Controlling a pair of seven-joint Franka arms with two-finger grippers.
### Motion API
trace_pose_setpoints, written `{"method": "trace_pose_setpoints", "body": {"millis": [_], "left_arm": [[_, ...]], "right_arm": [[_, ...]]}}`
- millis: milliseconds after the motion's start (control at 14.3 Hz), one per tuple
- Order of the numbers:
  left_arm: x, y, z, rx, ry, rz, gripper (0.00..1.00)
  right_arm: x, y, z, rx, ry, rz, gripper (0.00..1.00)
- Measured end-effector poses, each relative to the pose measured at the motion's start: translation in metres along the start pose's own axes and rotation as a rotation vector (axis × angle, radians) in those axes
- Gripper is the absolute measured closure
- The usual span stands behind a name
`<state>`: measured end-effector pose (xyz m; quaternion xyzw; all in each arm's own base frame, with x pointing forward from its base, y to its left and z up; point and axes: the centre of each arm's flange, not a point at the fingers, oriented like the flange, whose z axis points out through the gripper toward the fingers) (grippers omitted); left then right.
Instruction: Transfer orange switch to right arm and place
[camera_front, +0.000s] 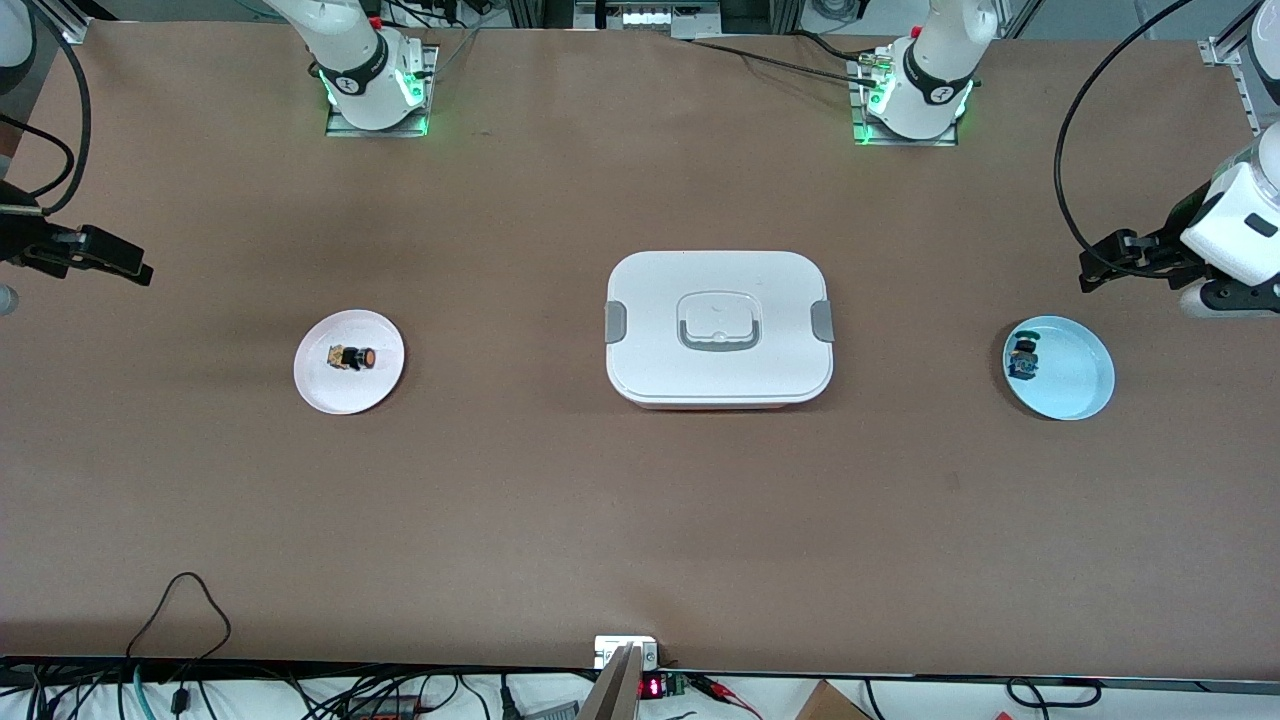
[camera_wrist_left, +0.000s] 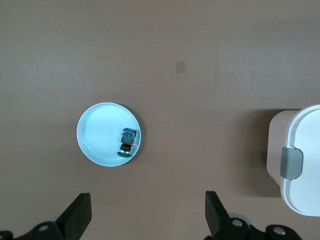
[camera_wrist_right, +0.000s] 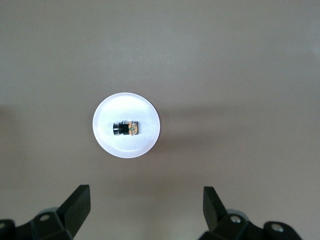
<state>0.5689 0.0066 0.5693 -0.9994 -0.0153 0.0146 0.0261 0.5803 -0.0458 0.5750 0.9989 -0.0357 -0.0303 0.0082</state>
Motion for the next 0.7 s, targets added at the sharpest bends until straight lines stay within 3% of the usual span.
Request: {"method": "trace_pose_setpoints", "body": {"millis": [701], "left_arm": [[-0.0004,0.0004,0.0002,0.0,-0.003,0.001,0.0]], "right_arm": [[-0.0025,0.0002,-0.0033,0.001,0.001,-0.035,0.0]]}}
